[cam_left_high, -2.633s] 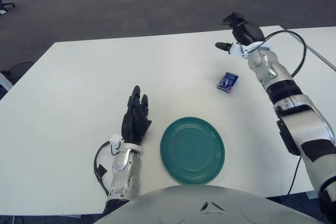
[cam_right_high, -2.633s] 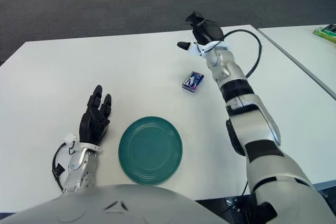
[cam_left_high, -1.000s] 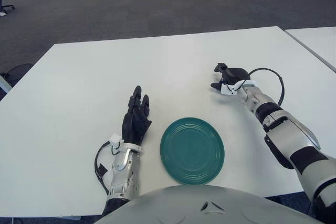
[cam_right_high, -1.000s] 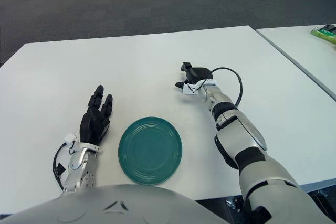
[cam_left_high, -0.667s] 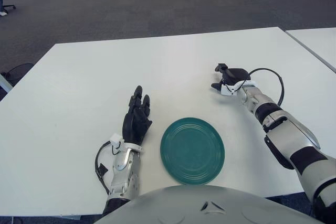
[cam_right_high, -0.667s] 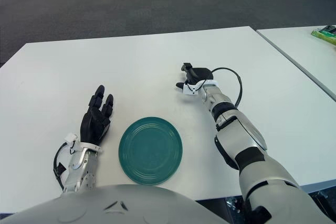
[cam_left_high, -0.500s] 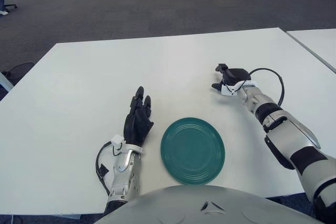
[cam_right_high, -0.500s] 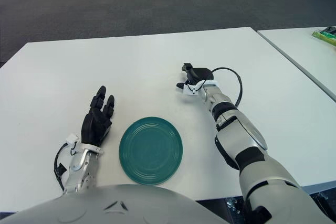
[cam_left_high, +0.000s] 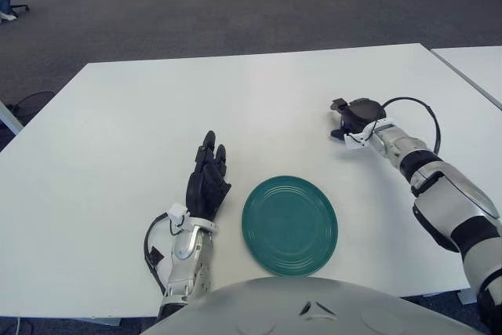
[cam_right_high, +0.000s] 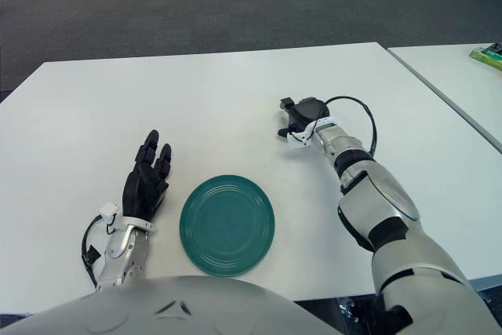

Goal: Put the gum into the plate.

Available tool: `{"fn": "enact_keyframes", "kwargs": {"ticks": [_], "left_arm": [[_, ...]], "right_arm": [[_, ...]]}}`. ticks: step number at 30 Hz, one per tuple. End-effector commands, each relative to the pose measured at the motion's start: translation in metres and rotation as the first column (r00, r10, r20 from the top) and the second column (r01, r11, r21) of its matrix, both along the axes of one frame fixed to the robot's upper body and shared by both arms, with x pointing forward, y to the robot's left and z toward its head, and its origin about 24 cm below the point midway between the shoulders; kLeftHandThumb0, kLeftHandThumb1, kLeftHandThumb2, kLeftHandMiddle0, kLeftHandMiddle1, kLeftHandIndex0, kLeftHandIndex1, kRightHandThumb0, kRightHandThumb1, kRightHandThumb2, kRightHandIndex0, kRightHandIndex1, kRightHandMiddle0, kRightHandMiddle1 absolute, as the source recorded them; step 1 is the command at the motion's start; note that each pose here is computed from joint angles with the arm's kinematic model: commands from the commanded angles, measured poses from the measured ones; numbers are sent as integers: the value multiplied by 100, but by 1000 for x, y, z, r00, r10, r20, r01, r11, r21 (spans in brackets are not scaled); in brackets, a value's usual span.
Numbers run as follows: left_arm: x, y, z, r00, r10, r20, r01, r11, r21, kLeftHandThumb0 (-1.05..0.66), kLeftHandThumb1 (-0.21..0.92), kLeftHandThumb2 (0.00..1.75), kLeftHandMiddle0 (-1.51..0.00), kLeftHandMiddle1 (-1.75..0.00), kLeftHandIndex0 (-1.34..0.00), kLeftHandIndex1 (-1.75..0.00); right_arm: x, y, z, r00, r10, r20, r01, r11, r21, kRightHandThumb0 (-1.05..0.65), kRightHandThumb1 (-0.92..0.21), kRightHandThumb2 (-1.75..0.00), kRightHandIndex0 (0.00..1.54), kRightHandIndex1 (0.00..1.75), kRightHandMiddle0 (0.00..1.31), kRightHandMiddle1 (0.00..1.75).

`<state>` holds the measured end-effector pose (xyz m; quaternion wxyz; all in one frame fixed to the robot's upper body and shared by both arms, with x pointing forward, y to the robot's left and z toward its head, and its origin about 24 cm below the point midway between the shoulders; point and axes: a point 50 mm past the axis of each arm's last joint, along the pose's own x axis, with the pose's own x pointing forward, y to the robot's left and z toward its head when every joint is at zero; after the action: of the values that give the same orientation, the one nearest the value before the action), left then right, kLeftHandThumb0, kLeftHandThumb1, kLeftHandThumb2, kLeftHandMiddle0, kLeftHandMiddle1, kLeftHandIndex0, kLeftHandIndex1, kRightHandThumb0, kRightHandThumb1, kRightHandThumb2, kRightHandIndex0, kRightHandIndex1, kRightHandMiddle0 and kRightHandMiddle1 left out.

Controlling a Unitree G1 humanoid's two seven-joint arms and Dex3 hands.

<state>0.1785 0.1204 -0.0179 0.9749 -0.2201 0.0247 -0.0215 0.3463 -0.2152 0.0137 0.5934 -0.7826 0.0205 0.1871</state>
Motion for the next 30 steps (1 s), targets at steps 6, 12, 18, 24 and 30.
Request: {"fn": "enact_keyframes", "kwargs": {"ticks": [6, 12, 18, 24, 30], "left_arm": [[-12, -24, -12, 995, 34, -97, -44, 994, -97, -105, 92, 99, 0, 0, 0, -20], [-10, -28, -12, 995, 28, -94, -40, 991, -131, -105, 92, 98, 0, 0, 0, -20], [-7, -30, -11, 996, 29, -87, -40, 990, -135, -105, 92, 97, 0, 0, 0, -21], [-7, -33, -10, 996, 36, -82, -48, 988, -147, -105, 92, 97, 0, 0, 0, -21], [-7, -32, -10, 996, 42, -80, -54, 987, -152, -105, 92, 97, 0, 0, 0, -21]], "right_arm": [[-58, -32, -63, 942, -84, -326, 26, 983, -179, -78, -92, -78, 32, 0, 0, 57], [-68, -43, -70, 929, -132, -345, 65, 978, -199, -81, -92, -83, 30, 0, 0, 51], [-88, -62, -80, 904, -225, -364, 146, 962, -232, -86, -92, -91, 26, 0, 0, 43], [-95, -70, -83, 889, -281, -360, 190, 944, -268, -88, -92, -94, 22, 0, 0, 33], [-101, -70, -88, 885, -294, -362, 195, 939, -284, -88, -92, -94, 21, 0, 0, 28]]}}
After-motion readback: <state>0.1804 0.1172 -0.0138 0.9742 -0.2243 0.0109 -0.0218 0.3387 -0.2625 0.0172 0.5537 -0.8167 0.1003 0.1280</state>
